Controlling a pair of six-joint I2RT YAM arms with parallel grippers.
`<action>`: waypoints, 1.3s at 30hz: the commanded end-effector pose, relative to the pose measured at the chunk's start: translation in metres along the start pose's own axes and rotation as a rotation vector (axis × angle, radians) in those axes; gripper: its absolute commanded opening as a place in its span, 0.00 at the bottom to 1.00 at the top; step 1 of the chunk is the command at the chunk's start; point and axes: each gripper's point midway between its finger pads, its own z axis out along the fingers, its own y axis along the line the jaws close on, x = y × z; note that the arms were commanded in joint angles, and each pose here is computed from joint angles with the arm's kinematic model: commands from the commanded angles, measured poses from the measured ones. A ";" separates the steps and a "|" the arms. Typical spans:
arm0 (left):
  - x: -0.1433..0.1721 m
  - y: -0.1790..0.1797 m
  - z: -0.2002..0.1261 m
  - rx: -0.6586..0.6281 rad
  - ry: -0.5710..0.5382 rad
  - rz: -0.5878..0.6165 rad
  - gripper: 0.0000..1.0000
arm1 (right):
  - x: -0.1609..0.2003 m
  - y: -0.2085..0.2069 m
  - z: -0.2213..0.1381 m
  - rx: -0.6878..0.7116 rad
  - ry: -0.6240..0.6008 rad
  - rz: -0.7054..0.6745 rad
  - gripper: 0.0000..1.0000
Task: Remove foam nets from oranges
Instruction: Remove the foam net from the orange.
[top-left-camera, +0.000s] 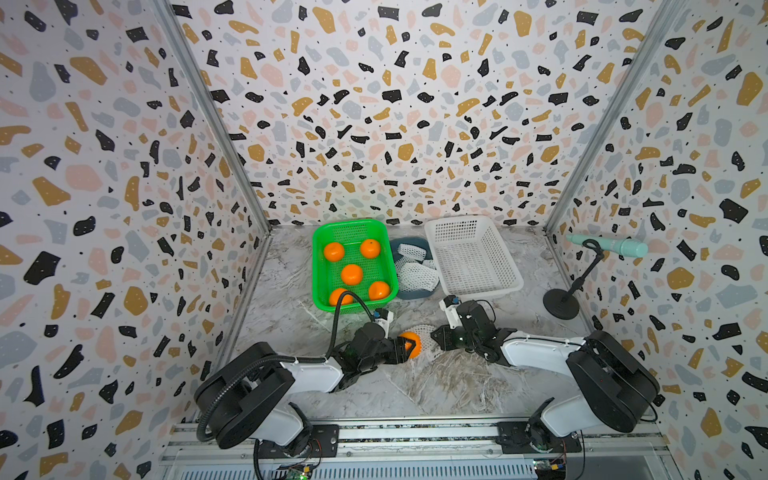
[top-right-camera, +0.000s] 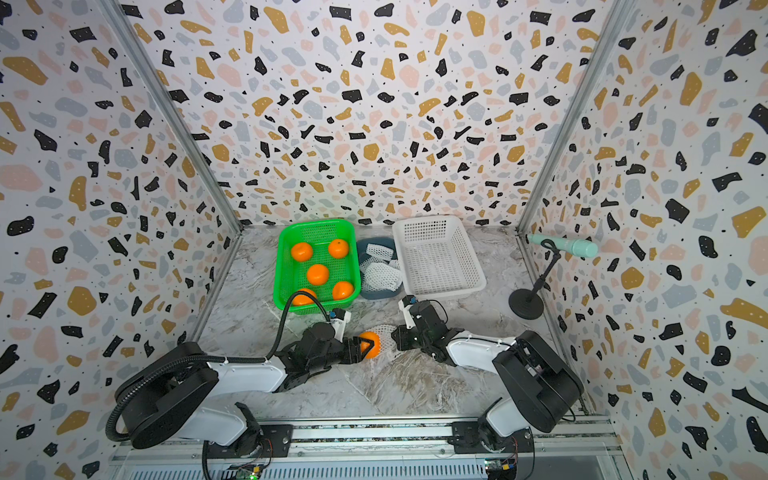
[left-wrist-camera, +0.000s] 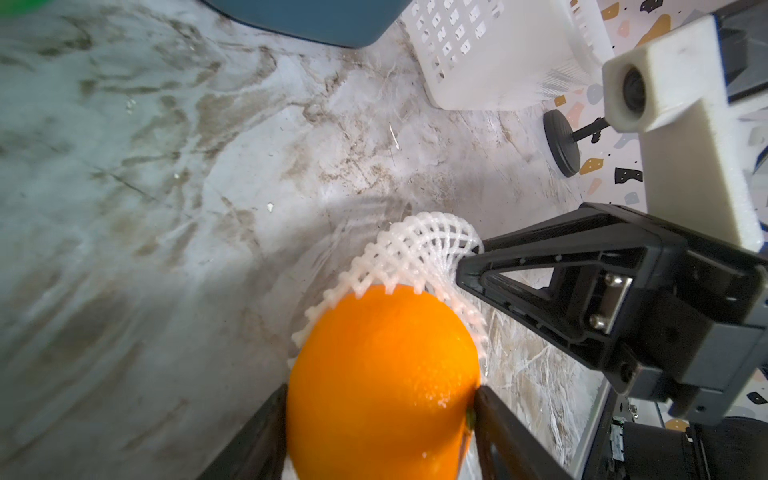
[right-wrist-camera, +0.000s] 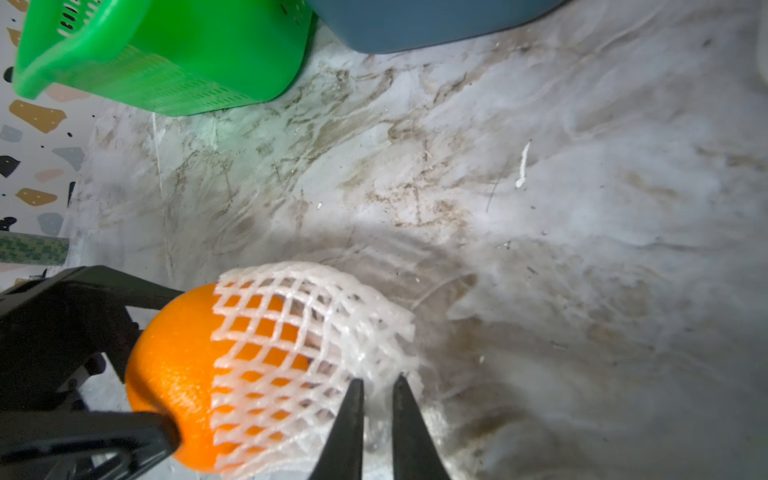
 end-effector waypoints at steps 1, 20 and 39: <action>-0.009 -0.011 -0.001 0.032 -0.021 0.012 0.63 | -0.008 0.001 -0.001 0.003 -0.013 -0.006 0.16; -0.024 0.001 -0.022 -0.050 -0.052 0.046 0.60 | -0.021 0.000 -0.029 0.025 -0.084 -0.013 0.12; -0.027 0.017 -0.040 -0.091 -0.089 0.026 0.60 | -0.168 0.056 -0.084 0.101 -0.325 -0.199 0.09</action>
